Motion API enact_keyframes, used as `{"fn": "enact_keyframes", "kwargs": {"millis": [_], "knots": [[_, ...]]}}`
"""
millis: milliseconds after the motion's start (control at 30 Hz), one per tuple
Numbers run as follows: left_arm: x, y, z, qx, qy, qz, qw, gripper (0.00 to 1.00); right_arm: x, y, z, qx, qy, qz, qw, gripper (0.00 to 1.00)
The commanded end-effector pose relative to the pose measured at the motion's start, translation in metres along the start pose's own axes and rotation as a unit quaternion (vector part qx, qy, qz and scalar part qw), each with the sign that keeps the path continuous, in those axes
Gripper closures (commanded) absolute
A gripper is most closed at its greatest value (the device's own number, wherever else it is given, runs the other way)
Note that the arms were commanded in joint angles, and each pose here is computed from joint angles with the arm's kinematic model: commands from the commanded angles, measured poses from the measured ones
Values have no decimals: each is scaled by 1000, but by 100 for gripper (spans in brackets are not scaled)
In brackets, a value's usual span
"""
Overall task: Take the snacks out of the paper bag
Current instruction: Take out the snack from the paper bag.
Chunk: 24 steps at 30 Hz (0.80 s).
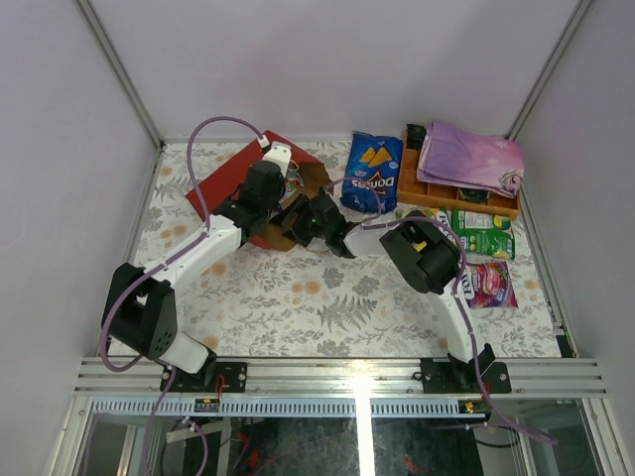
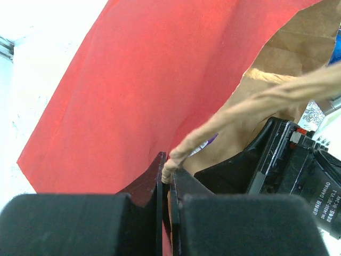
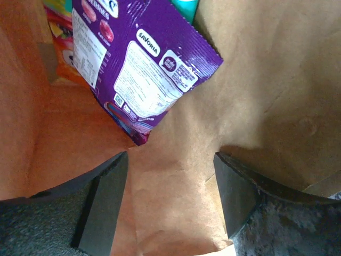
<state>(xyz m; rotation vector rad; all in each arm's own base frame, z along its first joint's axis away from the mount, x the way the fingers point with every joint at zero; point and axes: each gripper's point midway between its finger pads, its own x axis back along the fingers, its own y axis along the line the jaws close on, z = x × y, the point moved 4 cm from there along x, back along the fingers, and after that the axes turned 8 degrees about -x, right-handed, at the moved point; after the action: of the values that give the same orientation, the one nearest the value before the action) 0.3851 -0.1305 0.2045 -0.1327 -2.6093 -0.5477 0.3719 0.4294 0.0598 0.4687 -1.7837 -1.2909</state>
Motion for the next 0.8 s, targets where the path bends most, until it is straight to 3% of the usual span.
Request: {"fn": "enact_keyframes", "kwargs": {"millis": [0,133,367,767], "knots": [[-1,4,-14,22,-28,-17,999,100,-4,10,-1,-84,-20,11,996,32],[-1,4,-14,22,-28,-17,999,100,-11,-2,2,-139,-36,42,989,40],[0,4,-14,22,-29,-17,999,100,-23,-13,10,-169,-64,80,980,40],[1,5,-14,22,-29,-17,999,100,-47,-18,-6,-187,-131,59,972,41]]}}
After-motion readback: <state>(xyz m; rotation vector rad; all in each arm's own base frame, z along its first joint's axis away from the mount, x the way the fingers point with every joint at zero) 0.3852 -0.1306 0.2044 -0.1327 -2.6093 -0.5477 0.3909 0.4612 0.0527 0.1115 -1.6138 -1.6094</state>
